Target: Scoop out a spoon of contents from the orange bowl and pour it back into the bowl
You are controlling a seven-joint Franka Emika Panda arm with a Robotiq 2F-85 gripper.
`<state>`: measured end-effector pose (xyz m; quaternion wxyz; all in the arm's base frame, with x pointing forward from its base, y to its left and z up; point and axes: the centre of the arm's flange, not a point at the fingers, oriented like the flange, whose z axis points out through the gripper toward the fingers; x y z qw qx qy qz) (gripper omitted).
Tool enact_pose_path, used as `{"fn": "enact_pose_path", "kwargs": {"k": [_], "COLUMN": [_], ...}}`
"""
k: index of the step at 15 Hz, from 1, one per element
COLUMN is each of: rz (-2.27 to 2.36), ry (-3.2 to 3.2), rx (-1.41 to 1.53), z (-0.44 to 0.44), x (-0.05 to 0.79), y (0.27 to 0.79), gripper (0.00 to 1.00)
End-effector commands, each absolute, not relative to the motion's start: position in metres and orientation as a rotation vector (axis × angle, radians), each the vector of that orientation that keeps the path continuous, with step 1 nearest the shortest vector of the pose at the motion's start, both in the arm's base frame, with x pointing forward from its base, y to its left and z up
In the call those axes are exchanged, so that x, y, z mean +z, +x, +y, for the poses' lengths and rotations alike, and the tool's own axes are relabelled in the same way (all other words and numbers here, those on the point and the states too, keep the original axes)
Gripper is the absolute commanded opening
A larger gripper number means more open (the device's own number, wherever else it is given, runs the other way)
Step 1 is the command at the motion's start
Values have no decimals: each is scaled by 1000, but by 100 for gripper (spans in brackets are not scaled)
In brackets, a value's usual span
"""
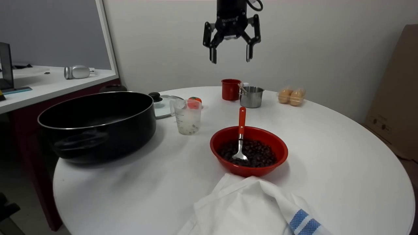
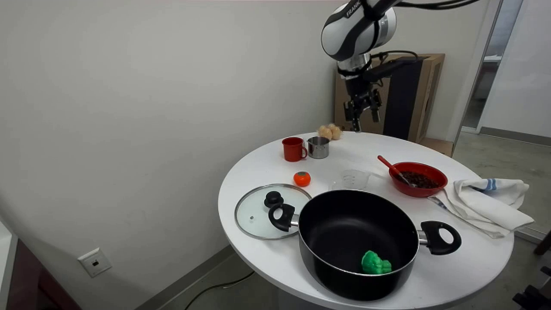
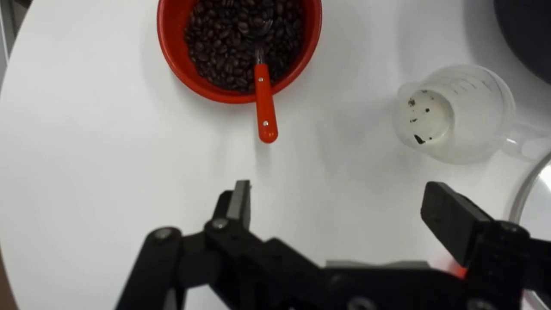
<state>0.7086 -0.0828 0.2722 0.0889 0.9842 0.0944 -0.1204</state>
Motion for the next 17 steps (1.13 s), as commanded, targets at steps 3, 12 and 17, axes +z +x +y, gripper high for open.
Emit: {"fn": "enact_pose_path", "kwargs": {"k": [3, 12, 17], "rz": [81, 129, 132], "ry": [2936, 2967, 2969], "rx": [25, 87, 84], "z": [-48, -17, -16], "x": [321, 338, 341], "y": [659, 632, 621], "gripper": [100, 100, 100]}}
